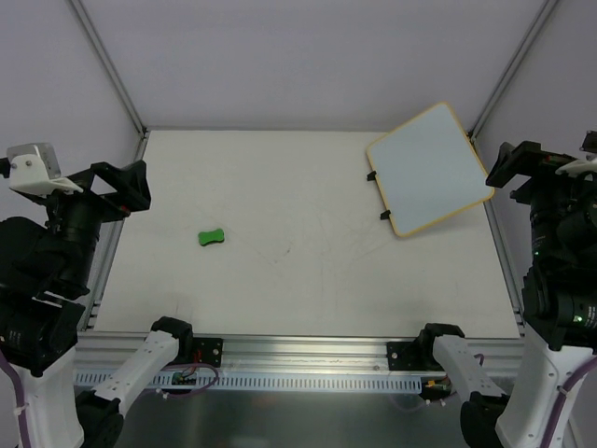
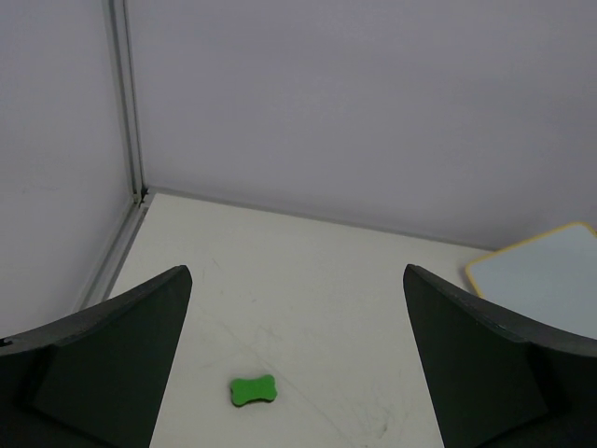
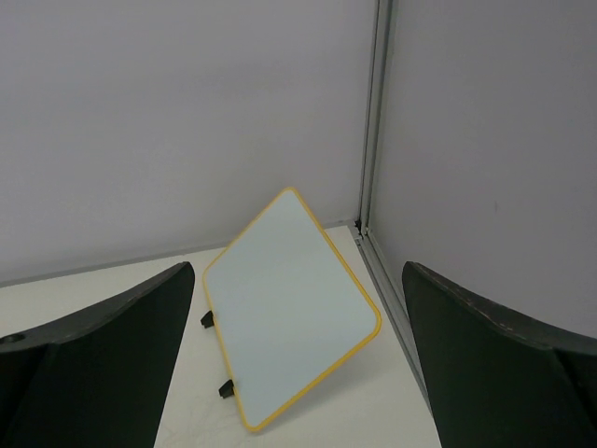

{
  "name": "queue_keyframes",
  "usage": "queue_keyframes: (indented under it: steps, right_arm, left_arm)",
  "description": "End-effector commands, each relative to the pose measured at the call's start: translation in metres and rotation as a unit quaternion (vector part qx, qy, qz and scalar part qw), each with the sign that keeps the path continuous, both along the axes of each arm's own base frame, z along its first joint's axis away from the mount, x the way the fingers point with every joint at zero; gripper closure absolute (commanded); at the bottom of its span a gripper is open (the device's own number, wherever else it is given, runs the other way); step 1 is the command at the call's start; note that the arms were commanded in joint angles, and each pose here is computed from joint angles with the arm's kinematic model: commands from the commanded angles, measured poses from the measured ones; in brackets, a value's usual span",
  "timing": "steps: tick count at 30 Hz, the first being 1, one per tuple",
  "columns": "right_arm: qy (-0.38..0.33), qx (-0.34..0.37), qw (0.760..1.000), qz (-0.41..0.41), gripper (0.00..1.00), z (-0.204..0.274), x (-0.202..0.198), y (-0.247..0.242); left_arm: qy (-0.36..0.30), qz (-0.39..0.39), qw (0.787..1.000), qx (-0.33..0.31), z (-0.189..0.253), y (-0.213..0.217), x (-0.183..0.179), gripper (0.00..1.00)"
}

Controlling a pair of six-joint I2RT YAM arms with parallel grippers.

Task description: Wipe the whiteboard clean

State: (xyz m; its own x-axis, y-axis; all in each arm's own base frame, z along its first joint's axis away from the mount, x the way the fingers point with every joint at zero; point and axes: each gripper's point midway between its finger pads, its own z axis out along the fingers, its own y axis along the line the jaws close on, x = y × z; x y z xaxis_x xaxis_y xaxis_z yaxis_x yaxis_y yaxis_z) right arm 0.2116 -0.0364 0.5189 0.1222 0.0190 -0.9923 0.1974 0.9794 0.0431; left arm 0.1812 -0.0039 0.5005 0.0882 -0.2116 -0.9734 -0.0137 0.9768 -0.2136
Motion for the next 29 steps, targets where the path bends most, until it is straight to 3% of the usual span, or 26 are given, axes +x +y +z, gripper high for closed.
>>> queue_keyframes:
  steps: [1, 10, 29]
  right_arm:
    - [-0.04, -0.026, 0.999, -0.003, 0.01, 0.02, -0.018, 0.0]
    - [-0.068, -0.045, 0.997, 0.004, 0.01, 0.023, -0.037, 0.003]
    - [-0.083, -0.046, 0.995, 0.026, 0.01, 0.029, -0.045, 0.01]
  left_arm:
    - [-0.013, 0.019, 0.999, 0.023, 0.014, 0.009, -0.005, 0.01]
    - [-0.039, 0.036, 0.998, 0.03, 0.027, 0.023, -0.026, 0.01]
    - [-0.043, 0.049, 0.997, 0.029, 0.024, 0.03, -0.033, 0.01]
